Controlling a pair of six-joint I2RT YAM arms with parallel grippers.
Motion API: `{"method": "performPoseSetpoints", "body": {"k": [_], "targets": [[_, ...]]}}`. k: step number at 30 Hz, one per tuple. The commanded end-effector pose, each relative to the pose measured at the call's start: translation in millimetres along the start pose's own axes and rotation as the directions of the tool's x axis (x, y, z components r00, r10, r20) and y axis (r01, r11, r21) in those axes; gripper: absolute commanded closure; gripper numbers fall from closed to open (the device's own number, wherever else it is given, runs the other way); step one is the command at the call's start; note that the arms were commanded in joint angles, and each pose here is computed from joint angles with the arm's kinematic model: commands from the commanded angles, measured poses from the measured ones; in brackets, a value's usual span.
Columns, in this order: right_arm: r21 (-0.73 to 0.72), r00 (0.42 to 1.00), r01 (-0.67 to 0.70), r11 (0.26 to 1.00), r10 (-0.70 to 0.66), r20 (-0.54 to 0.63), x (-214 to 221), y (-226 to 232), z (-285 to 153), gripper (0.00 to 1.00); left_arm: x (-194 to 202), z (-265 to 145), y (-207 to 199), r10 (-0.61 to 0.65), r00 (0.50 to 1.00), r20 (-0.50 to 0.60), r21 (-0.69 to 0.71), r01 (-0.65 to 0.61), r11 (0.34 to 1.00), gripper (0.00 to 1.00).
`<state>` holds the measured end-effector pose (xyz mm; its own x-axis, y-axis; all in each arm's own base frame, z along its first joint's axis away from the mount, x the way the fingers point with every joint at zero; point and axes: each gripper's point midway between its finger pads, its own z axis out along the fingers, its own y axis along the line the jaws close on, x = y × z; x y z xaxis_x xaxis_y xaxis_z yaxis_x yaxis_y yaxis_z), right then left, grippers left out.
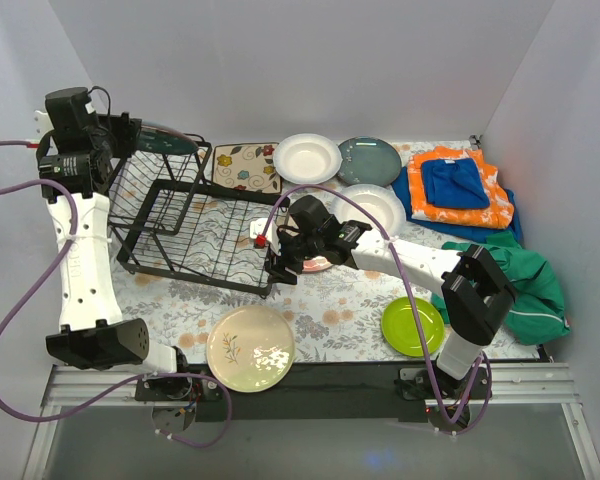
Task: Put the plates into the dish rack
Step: Insert the plate into the dish rack
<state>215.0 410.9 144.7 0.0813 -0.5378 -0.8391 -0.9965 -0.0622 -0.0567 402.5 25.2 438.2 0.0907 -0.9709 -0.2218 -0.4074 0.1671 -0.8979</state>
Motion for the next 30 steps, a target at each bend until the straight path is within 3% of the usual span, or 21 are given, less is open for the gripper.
{"method": "performPoseSetpoints", "body": {"k": [1,19,30], "targets": [[0.003,1.0,0.006,1.0,-0.006,0.029,-9,-2,-1,0.32,-13,-30,-74,-0.416,0.906,-0.075,0.214,0.422,0.881,1.0],[0.0,1.0,-0.001,1.0,0.001,0.021,-5,-2,1,0.32,-11,-10,-76,-0.391,0.917,-0.071,0.197,0.398,0.896,1.0],[-0.002,1.0,-0.002,1.0,0.002,0.023,-5,-2,2,0.32,-10,-26,-101,-0.369,0.922,-0.115,0.245,0.387,0.889,1.0]]}}
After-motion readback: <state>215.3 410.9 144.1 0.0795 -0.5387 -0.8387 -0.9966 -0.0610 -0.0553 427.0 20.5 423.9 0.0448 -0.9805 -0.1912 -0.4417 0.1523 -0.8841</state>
